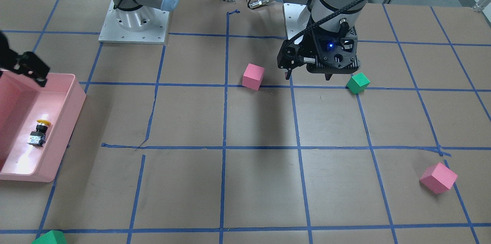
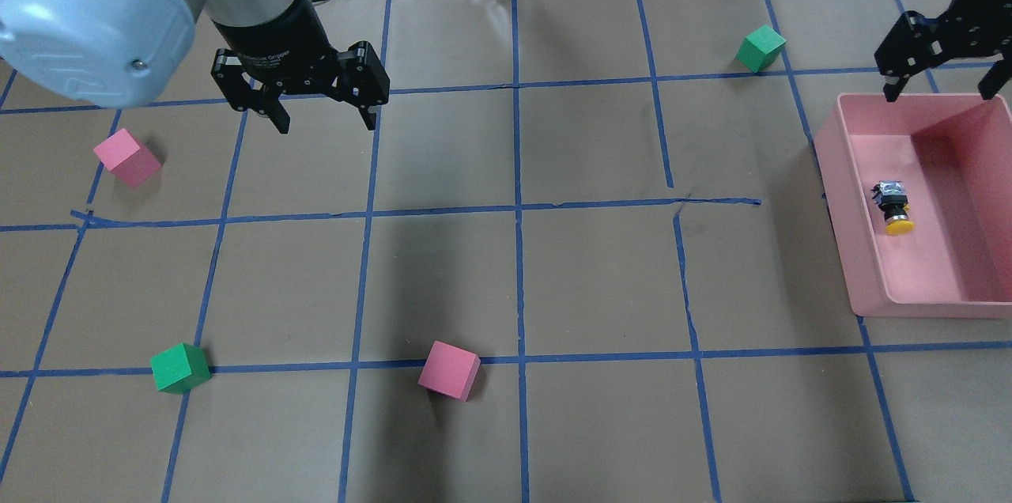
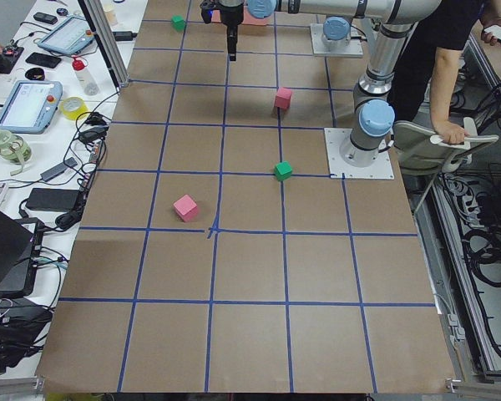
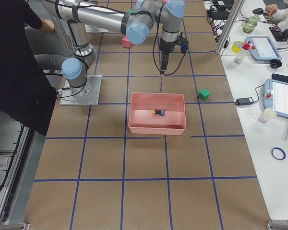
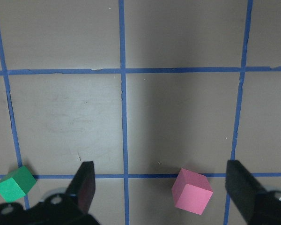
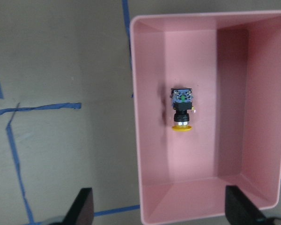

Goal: Align button upright
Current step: 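Move the right gripper over the pink bin above the yellow button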

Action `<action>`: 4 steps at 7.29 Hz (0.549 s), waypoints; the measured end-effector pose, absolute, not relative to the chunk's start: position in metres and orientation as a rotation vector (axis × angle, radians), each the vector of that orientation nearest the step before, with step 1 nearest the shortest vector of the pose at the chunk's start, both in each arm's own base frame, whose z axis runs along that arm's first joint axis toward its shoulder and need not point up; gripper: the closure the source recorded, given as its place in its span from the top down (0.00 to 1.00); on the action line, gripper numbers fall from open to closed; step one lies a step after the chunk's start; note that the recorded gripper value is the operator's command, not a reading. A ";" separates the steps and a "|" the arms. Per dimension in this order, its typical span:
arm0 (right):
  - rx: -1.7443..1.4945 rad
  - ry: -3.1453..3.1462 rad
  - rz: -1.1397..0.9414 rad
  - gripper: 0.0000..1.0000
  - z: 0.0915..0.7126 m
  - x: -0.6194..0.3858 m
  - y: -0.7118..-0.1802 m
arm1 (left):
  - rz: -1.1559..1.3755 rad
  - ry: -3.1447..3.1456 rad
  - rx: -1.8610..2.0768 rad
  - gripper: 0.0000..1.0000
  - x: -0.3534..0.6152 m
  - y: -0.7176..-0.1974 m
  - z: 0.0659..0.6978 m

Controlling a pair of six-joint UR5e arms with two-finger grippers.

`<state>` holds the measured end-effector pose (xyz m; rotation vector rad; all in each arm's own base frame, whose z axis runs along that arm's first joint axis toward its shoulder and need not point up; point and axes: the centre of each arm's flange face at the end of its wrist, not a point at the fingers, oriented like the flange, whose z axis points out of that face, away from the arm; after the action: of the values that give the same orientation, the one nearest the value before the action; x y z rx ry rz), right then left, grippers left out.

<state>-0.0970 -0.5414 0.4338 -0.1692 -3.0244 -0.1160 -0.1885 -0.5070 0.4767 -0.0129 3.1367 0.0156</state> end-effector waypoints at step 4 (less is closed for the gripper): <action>-0.308 -3.027 -0.143 1.00 0.305 -0.188 -0.532 | 0.016 3.137 -0.013 1.00 -0.188 -0.507 0.477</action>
<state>-0.1878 -0.5315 0.3046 -0.3079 -3.0266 -0.1433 -0.1885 -0.5069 0.4769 -0.0130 3.1367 0.0156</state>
